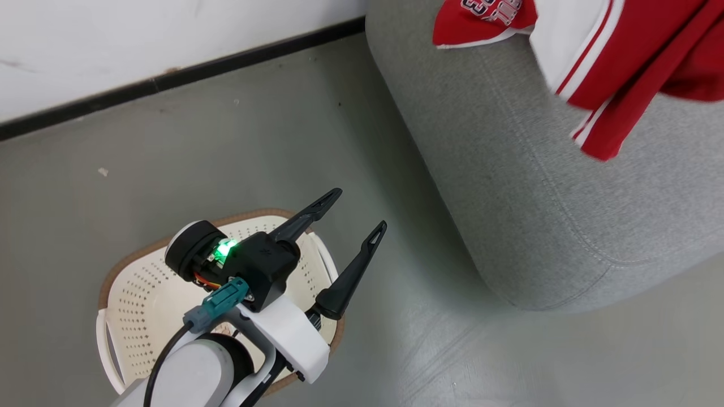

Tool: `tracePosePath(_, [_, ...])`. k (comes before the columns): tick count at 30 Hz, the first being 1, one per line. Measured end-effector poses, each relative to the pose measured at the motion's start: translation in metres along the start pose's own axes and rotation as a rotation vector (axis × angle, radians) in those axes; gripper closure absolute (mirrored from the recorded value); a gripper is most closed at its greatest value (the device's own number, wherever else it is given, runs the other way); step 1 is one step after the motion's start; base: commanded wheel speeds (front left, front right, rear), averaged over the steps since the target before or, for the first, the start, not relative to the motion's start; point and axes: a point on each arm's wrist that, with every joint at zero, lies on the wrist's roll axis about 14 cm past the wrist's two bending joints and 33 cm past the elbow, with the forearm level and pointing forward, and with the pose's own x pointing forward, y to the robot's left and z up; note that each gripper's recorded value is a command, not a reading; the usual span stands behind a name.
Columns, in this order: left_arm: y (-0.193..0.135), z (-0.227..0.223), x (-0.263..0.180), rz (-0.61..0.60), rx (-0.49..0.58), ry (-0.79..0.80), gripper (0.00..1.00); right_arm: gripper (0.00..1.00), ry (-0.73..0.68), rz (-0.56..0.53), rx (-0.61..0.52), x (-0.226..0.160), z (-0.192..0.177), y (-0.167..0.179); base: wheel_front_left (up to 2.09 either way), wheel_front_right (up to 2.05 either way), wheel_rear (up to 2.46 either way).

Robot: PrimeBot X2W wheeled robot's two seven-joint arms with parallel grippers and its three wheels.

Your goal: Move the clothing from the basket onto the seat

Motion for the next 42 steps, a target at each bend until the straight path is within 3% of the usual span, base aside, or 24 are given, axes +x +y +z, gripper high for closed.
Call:
tracePosePath(8, [0.023, -0.018, -0.007, 0.037, -0.019, 0.043, 0.00, 1.00, 0.002, 0.057, -0.152, 0.057, 0.001, -0.004, 0.00, 0.00, 0.00])
tracePosePath(18, [0.049, -0.039, -0.012, 0.068, -0.044, 0.090, 0.00, 1.00, 0.064, 0.031, -0.230, 0.102, -0.026, -0.017, 0.00, 0.00, 0.00])
tracePosePath(22, [0.057, -0.048, -0.013, 0.076, -0.064, 0.102, 0.00, 1.00, 0.173, 0.009, -0.213, 0.100, -0.073, -0.020, 0.00, 0.00, 0.00])
tracePosePath(23, [0.063, -0.049, -0.011, 0.079, -0.064, 0.096, 0.00, 1.00, 0.245, -0.010, -0.198, 0.093, -0.103, -0.023, 0.00, 0.00, 0.00])
tracePosePath(30, [0.082, -0.064, -0.013, 0.102, -0.073, 0.115, 0.00, 1.00, 0.478, -0.061, -0.154, 0.052, -0.198, -0.025, 0.00, 0.00, 0.00])
tracePosePath(42, [0.101, -0.084, -0.013, 0.109, -0.081, 0.138, 0.00, 1.00, 0.674, -0.143, -0.073, 0.012, -0.281, -0.018, 0.00, 0.00, 0.00])
